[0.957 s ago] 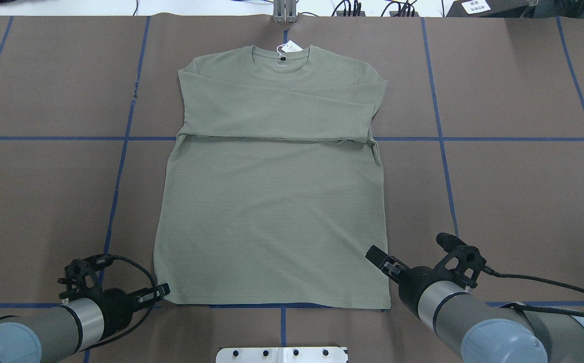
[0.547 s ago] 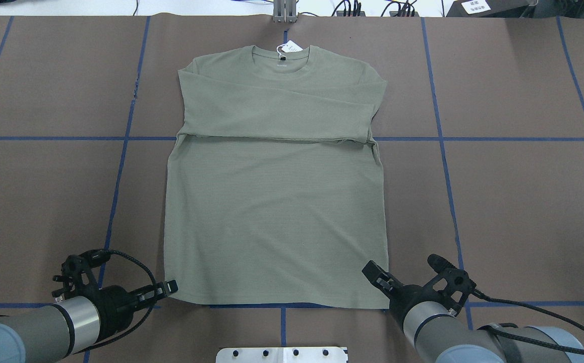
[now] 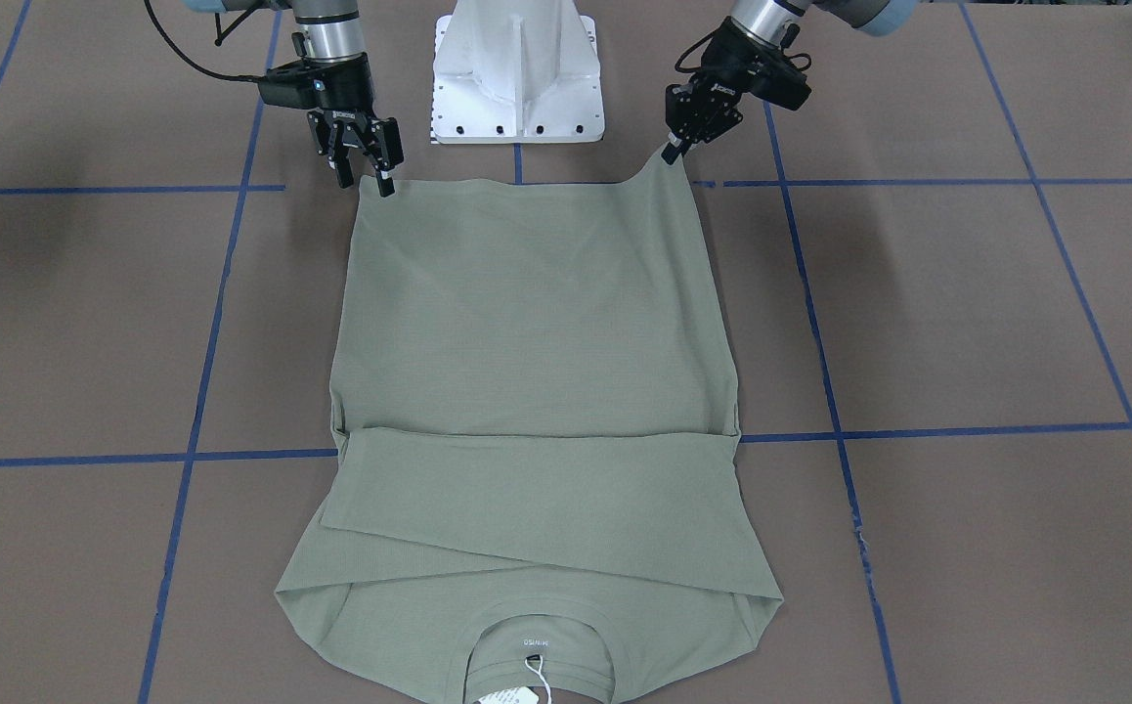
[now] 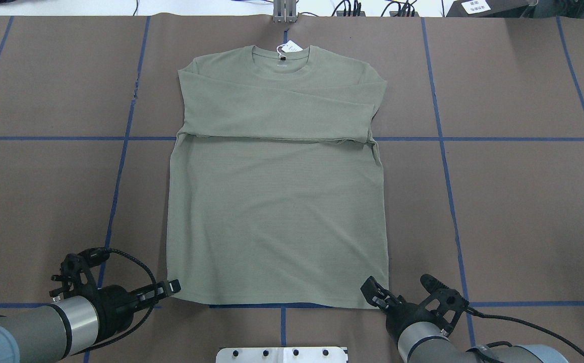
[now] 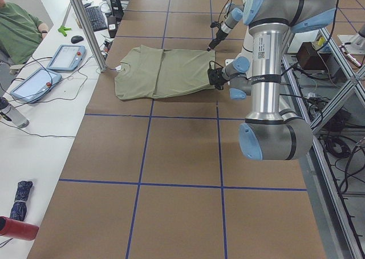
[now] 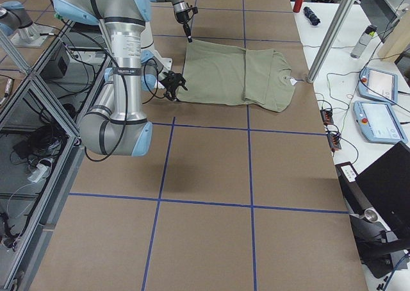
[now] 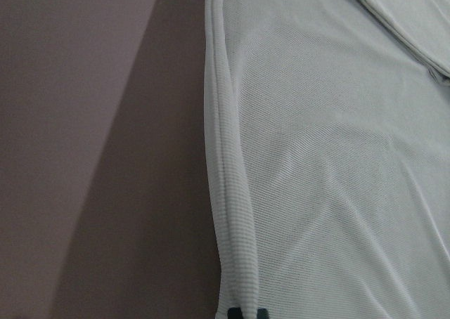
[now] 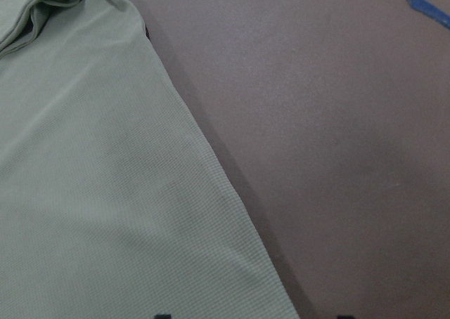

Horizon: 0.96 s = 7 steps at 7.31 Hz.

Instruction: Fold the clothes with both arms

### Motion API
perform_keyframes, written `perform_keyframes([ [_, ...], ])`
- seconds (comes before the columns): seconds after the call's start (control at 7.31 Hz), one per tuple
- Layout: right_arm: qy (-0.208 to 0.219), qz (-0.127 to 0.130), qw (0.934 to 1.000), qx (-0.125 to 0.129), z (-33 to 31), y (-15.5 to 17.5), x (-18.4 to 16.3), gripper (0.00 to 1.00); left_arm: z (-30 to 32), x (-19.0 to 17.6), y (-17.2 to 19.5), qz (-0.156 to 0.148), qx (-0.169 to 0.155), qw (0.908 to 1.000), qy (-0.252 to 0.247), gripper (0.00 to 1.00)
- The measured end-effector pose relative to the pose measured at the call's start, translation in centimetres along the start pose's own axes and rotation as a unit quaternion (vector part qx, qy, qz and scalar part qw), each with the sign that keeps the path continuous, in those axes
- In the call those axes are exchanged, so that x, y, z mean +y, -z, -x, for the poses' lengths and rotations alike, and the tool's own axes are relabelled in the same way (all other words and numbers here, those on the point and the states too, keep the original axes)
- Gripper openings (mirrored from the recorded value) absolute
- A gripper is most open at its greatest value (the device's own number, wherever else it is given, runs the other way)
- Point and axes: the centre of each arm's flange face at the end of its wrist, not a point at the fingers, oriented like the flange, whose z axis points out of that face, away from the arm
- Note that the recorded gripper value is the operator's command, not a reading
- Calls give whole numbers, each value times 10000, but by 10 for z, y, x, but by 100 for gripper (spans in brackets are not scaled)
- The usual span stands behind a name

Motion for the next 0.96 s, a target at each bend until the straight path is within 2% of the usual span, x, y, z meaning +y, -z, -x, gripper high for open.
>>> perform_keyframes([
  [0.55, 111, 101, 9999, 21, -8, 5, 15, 81, 2, 0, -2, -1, -19, 10000, 1, 0],
  [0.82, 166, 69, 9998, 60, -10, 4, 16, 65, 2, 0, -2, -1, -22, 10000, -4, 0],
  [0.96, 184, 49, 9998, 73, -10, 4, 17, 65, 2, 0, -2, -1, -21, 10000, -4, 0],
])
